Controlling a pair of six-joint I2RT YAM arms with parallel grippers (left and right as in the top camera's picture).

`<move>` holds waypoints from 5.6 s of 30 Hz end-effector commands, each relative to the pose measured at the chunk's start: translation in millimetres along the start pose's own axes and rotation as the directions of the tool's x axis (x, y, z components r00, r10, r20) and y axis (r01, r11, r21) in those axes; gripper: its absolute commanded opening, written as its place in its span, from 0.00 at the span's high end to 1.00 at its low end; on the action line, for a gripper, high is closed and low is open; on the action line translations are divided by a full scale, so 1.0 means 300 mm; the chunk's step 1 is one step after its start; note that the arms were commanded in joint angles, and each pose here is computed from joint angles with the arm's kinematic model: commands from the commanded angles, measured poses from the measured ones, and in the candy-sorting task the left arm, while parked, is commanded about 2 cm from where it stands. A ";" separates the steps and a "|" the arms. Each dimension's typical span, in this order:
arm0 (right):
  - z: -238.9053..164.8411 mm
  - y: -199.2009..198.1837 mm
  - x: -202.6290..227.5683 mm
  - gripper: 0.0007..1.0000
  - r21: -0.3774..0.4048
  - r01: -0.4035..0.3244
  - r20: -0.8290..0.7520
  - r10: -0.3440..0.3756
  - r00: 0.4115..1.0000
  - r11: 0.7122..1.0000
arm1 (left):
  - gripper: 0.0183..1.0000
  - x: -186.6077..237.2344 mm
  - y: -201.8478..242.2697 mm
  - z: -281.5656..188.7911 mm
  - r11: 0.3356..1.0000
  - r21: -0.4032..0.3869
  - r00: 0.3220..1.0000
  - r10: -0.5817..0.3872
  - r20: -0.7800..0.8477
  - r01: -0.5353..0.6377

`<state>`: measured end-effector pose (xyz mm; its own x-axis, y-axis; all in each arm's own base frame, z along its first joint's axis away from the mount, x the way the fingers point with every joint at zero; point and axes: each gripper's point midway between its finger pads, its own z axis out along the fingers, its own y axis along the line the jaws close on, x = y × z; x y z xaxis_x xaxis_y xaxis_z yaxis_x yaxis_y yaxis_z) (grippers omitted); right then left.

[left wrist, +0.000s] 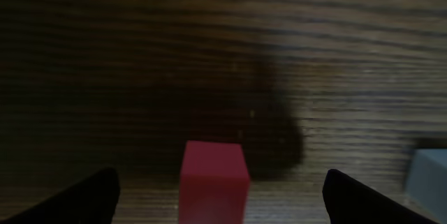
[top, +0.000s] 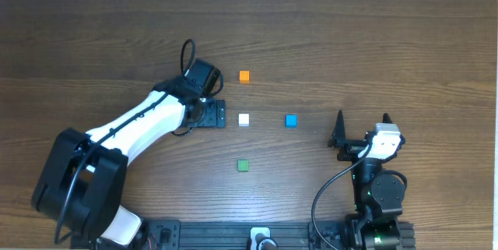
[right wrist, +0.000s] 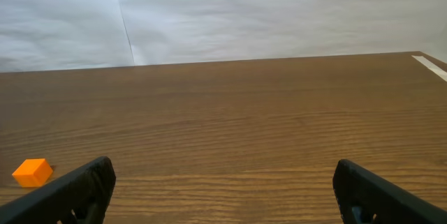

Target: Stack Cubes

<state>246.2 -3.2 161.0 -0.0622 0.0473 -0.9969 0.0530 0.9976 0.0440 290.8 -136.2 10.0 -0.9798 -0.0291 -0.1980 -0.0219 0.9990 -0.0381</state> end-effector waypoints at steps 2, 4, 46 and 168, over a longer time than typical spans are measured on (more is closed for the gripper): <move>0.001 -0.003 0.007 0.01 0.002 0.001 -0.001 -0.001 1.000 1.000 | 0.08 -0.020 0.030 0.018 1.000 -0.026 1.000 -0.013 -0.004 0.013; 0.001 -0.003 0.007 0.01 0.002 0.001 0.000 -0.001 1.000 1.000 | 0.10 -0.021 0.031 0.018 1.000 -0.028 1.000 -0.013 -0.002 0.013; 0.001 -0.003 0.007 0.01 0.002 0.001 -0.001 -0.001 1.000 1.000 | 0.87 -0.077 -0.315 -0.275 0.997 0.048 0.991 -0.061 0.122 0.055; 0.001 -0.003 0.007 0.01 0.002 0.001 -0.001 -0.001 1.000 1.000 | 0.19 -0.411 -0.380 0.034 0.999 -0.010 0.995 -0.052 0.090 0.053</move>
<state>246.2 -3.2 161.0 -0.0621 0.0477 -0.9969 0.0530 0.9976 0.0444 418.0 -240.8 36.4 -0.9459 -0.1222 -0.3006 -0.1156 0.9925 -0.0396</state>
